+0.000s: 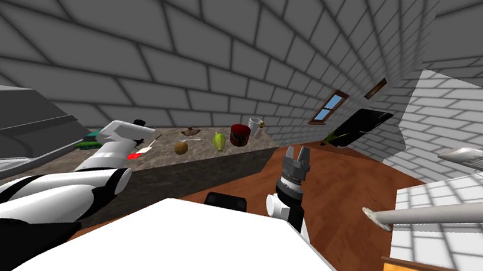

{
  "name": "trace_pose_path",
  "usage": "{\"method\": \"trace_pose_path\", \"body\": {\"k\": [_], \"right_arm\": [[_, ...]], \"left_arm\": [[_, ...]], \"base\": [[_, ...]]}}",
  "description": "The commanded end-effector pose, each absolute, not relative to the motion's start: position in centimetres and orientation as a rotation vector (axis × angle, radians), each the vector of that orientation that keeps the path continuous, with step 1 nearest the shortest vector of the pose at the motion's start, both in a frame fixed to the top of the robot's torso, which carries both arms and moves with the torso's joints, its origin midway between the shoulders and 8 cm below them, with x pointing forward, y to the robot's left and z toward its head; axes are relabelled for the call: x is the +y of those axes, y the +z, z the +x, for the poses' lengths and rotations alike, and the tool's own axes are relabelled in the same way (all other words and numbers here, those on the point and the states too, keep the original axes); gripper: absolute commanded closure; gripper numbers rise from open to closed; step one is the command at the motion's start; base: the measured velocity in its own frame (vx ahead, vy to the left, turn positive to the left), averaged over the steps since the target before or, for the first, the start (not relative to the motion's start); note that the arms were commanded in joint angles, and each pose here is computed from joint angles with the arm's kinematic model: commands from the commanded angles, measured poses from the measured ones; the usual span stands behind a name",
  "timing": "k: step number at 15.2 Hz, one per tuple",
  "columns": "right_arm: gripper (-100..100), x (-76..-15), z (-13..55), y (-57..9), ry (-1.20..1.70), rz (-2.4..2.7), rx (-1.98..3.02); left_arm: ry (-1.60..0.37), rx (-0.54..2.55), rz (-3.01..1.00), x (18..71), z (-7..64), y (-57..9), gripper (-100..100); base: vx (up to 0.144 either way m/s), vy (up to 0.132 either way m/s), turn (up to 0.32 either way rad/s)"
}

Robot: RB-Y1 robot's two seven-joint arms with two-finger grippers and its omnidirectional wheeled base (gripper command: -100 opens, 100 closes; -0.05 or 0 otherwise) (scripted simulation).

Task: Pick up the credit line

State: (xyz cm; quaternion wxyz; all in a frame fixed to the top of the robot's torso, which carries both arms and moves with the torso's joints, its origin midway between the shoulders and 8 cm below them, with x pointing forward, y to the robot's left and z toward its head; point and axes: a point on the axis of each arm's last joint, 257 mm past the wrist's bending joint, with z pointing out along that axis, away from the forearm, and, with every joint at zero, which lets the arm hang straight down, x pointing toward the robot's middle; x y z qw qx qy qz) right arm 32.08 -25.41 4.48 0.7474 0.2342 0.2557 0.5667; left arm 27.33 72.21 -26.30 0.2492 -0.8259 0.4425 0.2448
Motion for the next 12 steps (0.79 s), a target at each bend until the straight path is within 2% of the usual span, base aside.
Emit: {"method": "trace_pose_path", "body": {"k": [1, 7, 11, 12], "right_arm": [[0, -25.4, 32.1, 4.5, 1.240, 0.512, 0.559], [0, -25.4, 32.1, 4.5, 1.240, 0.512, 0.559], [0, -25.4, 32.1, 4.5, 1.240, 0.512, 0.559], [0, -25.4, 32.1, 4.5, 1.240, 0.512, 0.559]], "left_arm": [[0.653, 1.199, -2.286, 70.8, 26.7, -28.4, -100], [0.631, 1.187, -2.362, 67.7, 25.4, -32.9, -100], [0.625, 1.185, -2.340, 68.5, 25.8, -32.4, -100], [0.623, 1.183, -2.337, 68.5, 25.9, -32.4, 100]], "base": [[0.175, 0.050, 0.119], [0.131, 0.060, 0.078], [-0.008, 0.018, 0.038], [-0.008, 0.004, 0.000]]}}
